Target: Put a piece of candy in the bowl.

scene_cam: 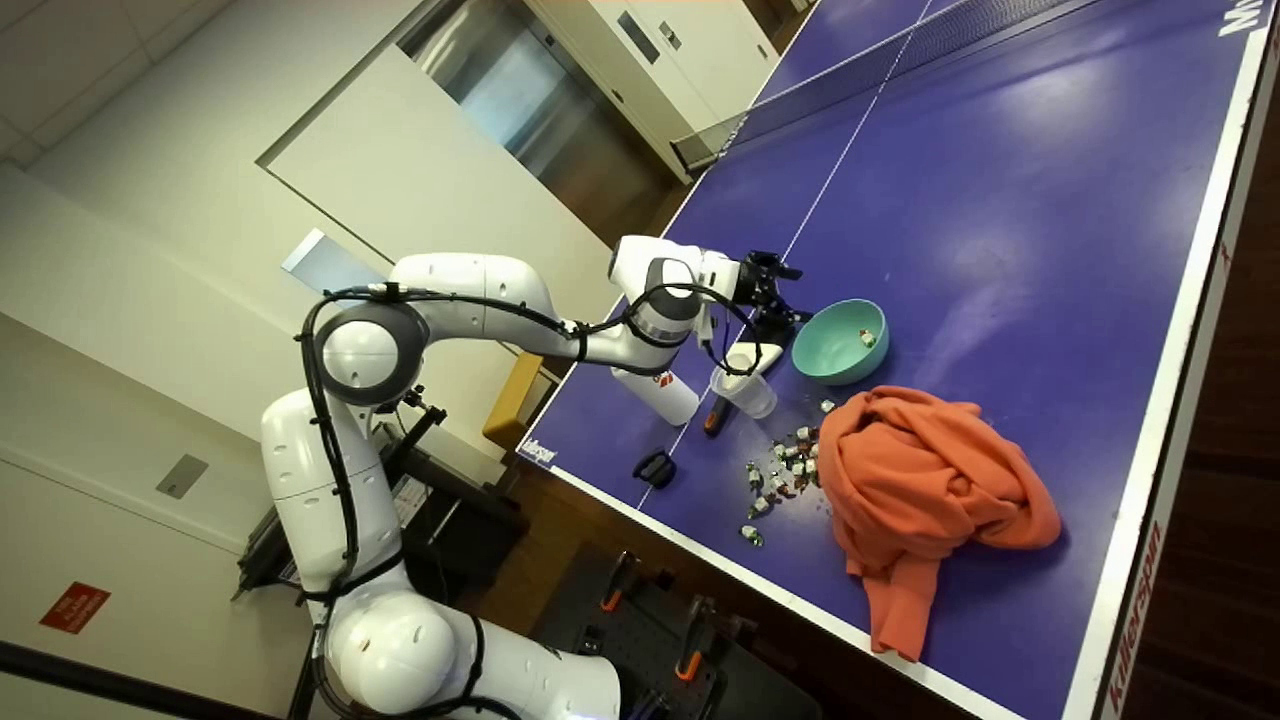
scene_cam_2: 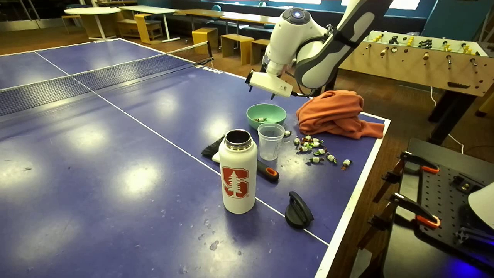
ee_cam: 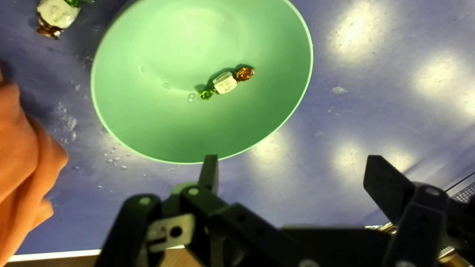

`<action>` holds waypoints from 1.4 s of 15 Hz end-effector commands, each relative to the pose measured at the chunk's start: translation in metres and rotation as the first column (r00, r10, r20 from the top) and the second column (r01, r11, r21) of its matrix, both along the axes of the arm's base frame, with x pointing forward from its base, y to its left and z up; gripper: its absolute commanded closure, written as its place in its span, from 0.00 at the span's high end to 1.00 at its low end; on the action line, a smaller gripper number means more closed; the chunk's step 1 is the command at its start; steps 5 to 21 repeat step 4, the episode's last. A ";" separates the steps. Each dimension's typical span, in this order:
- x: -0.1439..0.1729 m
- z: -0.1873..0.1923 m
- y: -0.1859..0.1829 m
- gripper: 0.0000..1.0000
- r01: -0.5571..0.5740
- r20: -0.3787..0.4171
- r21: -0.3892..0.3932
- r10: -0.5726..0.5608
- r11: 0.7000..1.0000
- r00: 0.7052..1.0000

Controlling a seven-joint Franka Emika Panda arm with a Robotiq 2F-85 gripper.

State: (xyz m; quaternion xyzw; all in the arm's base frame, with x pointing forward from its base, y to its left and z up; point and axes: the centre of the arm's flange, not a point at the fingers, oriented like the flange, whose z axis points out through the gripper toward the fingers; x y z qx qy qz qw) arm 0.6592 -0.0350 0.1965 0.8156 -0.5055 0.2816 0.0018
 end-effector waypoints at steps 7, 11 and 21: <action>0.001 0.000 0.001 1.00 -0.003 0.000 -0.001 0.003 1.000 1.000; 0.001 0.000 0.001 1.00 -0.003 0.000 -0.001 0.003 1.000 1.000; 0.001 0.000 0.001 1.00 -0.003 0.000 -0.001 0.003 1.000 1.000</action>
